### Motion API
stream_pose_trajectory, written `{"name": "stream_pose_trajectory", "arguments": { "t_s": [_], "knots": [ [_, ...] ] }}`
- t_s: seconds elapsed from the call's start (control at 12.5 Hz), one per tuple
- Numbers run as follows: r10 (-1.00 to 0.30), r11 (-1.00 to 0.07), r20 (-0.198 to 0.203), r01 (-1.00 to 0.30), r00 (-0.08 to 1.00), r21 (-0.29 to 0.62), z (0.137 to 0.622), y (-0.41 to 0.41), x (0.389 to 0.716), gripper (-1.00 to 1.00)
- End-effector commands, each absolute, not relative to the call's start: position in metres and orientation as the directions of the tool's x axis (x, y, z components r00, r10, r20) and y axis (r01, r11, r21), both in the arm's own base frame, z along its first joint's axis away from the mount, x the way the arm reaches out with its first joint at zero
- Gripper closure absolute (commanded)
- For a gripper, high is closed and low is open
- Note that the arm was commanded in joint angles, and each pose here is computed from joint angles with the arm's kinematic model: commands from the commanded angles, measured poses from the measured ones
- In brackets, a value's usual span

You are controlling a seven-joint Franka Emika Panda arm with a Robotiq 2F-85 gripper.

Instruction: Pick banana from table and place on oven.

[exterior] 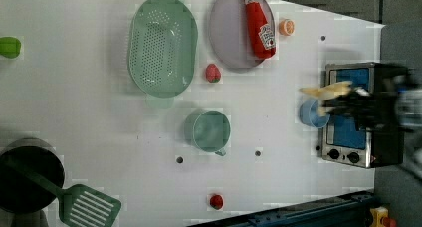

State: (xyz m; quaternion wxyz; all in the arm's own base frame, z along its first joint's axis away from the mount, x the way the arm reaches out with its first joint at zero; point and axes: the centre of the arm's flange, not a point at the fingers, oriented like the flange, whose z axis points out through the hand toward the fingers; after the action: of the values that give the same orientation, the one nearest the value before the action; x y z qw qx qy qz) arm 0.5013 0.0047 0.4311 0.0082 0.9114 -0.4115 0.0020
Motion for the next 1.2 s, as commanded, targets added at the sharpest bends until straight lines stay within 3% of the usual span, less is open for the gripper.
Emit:
{"name": "stream_pose_trajectory", "arguments": {
  "t_s": [0.08, 0.32, 0.48, 0.8, 1.04, 1.2],
  "knots": [
    [-0.786, -0.618, 0.017, -0.786, 0.618, 0.009, 0.521, -0.023, 0.491, 0.58],
    [-0.827, -0.562, 0.012, -0.827, 0.562, -0.01, 0.566, -0.087, 0.498, 0.58],
    [-0.79, -0.613, 0.021, -0.79, 0.613, -0.009, 0.567, -0.14, 0.508, 0.58],
    [-0.708, -0.706, -0.003, -0.707, 0.706, 0.051, 0.528, -0.253, 0.512, 0.58],
    [-0.628, -0.77, 0.057, -0.63, 0.776, 0.103, 0.496, -0.328, 0.508, 0.58],
    [-0.59, -0.794, 0.046, -0.589, 0.806, 0.151, 0.469, -0.361, 0.501, 0.58]
  ]
}}
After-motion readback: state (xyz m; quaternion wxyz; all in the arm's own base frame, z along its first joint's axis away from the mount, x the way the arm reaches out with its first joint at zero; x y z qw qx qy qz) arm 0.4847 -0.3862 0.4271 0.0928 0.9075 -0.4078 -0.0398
